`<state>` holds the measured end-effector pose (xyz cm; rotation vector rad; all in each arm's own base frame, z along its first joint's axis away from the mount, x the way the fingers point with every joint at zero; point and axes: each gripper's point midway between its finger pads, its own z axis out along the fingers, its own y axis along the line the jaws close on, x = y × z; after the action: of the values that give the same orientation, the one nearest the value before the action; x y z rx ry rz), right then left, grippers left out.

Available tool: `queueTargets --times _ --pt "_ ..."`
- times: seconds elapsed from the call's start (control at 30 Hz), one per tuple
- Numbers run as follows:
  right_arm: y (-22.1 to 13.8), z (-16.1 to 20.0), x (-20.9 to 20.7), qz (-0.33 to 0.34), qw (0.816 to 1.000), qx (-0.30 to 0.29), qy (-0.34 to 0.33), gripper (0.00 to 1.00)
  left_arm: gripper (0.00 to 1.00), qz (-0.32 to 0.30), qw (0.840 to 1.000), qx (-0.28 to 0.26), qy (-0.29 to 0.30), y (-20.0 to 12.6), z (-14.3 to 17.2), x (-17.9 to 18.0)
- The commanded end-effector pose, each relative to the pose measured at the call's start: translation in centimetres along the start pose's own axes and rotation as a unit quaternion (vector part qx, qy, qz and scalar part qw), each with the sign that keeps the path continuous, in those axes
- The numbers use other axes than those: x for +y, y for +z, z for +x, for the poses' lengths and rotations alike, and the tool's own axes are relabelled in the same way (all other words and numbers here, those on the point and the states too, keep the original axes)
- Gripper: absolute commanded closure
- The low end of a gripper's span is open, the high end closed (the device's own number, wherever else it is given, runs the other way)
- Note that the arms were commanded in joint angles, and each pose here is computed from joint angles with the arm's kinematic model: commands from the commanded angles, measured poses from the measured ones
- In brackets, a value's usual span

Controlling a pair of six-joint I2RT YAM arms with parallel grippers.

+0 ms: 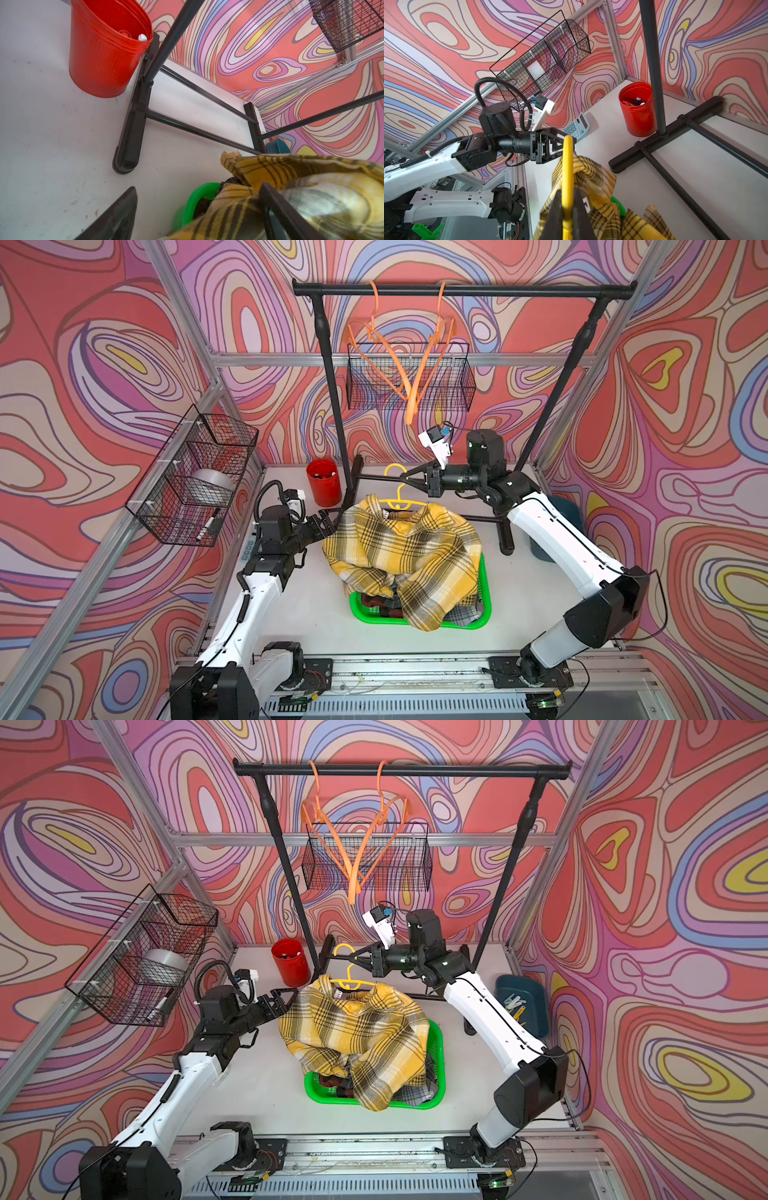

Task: Remove the clothespins securing long-sleeve shirts to the hanger
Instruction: Remove the long-sleeve shirt from the hanger.

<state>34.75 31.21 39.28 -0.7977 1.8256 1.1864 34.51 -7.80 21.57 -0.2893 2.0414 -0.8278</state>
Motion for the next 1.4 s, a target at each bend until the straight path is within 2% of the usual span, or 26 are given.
queueTargets --times 0.0,0.23,0.4,0.53,0.7,0.83,0.9,0.97,1.03,1.2,1.37 --pt "-1.1 -1.3 -0.3 0.020 1.000 -0.006 -0.009 1.00 0.14 0.020 1.000 -0.016 -0.004 -0.4 -0.3 -0.6" --pt "-2.3 -3.0 -0.8 0.031 0.999 -0.025 -0.013 1.00 0.14 0.059 0.996 -0.061 0.015 -1.6 -0.8 -1.8" --pt "-3.7 -3.6 -1.0 0.045 0.998 -0.031 -0.013 1.00 0.16 0.129 0.984 -0.118 0.038 -2.6 -1.2 -3.2" --pt "-4.8 -3.9 -0.6 0.050 0.998 -0.038 -0.018 1.00 0.26 0.184 0.977 -0.103 0.044 -2.1 -1.0 -4.8" --pt "-4.9 -4.0 -0.4 0.046 0.998 -0.042 -0.017 1.00 0.39 0.222 0.972 -0.073 0.012 -0.7 -0.8 -5.2" --pt "-4.9 -3.8 -0.3 0.042 0.998 -0.043 -0.015 1.00 0.55 0.248 0.967 -0.062 -0.001 -0.2 -1.0 -5.8" --pt "-5.0 -3.8 -0.2 0.043 0.998 -0.044 -0.017 1.00 0.69 0.255 0.966 -0.053 -0.005 0.0 -1.0 -5.9" --pt "-5.0 -3.7 -0.4 0.049 0.998 -0.043 -0.017 1.00 0.87 0.251 0.966 -0.055 -0.010 0.1 -1.1 -5.8" --pt "-5.1 -3.5 -0.8 0.058 0.997 -0.040 -0.016 1.00 0.99 0.237 0.970 -0.060 -0.014 0.1 -1.1 -5.3" --pt "-5.6 -3.8 -1.9 0.077 0.996 -0.048 -0.012 1.00 1.00 0.154 0.984 -0.082 -0.026 -0.4 -1.2 -2.9" --pt "-6.9 -4.5 -2.6 0.093 0.994 -0.064 -0.012 1.00 1.00 0.022 0.990 -0.131 -0.039 -2.9 -0.6 1.4"
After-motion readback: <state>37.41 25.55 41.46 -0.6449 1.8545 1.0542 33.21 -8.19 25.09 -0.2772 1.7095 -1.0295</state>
